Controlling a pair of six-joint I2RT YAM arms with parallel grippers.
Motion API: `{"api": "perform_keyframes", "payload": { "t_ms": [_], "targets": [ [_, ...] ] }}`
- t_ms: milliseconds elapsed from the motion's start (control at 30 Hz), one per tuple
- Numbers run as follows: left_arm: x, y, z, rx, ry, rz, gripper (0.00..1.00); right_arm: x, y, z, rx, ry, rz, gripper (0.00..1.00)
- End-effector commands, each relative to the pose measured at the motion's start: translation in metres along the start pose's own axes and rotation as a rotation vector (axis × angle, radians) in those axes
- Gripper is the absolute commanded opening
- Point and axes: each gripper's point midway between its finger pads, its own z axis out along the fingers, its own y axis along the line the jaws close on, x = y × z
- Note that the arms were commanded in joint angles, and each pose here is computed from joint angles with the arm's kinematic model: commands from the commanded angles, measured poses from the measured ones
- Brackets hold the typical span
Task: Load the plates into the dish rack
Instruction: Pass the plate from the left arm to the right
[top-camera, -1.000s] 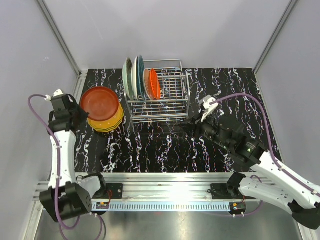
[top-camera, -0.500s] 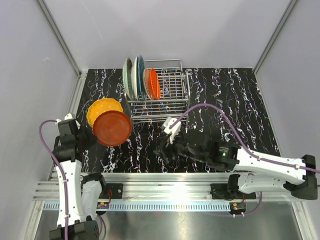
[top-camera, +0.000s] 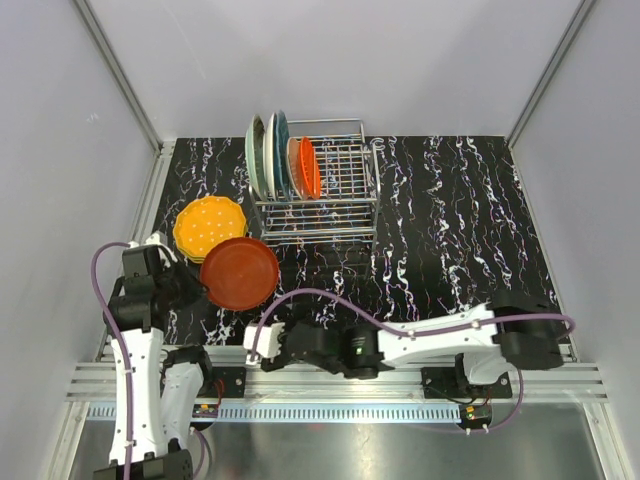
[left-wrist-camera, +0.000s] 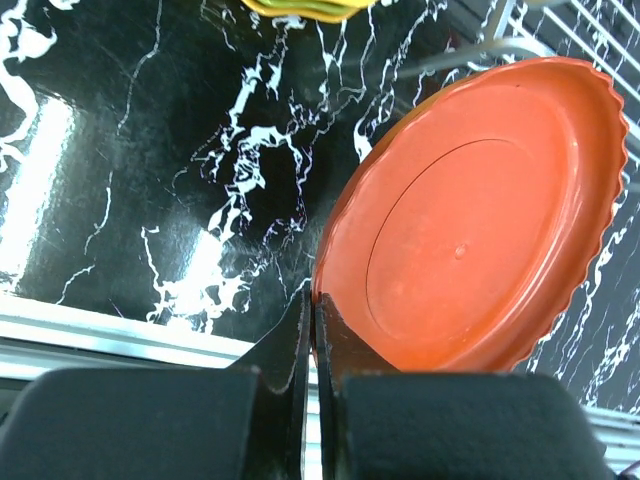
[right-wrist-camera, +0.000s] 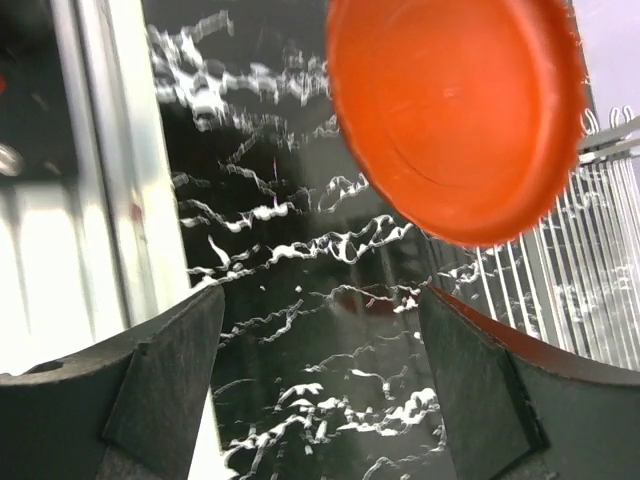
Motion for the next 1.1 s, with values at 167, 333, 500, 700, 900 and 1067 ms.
{"api": "perform_keyframes", "payload": {
  "t_ms": [167, 333, 500, 700, 900, 1067],
  "targets": [
    [0.021, -0.008, 0.01, 0.08, 0.079, 0.036, 0.0, -0.027, -0.016, 0.042, 0.185, -0.011, -0.223, 0.87],
    [0.027, -0.009, 0.01, 0.093, 0.091, 0.055, 0.0, -0.023, -0.012, 0.068, 0.243, 0.007, -0.337, 0.88],
    [0.029, -0.013, 0.009, 0.103, 0.109, 0.076, 0.0, -0.012, -0.001, 0.087, 0.234, 0.041, -0.372, 0.8],
    [0.036, -0.015, 0.01, 0.129, 0.139, 0.077, 0.06, -0.008, -0.004, 0.099, 0.303, 0.073, -0.369, 0.38],
    [0.037, -0.029, 0.006, 0.198, 0.156, 0.07, 0.34, -0.009, -0.01, 0.097, 0.342, 0.073, -0.38, 0.15],
    [0.029, -0.036, 0.007, 0.221, 0.14, 0.065, 0.77, -0.015, -0.015, 0.087, 0.352, 0.046, -0.329, 0.08]
  ]
}}
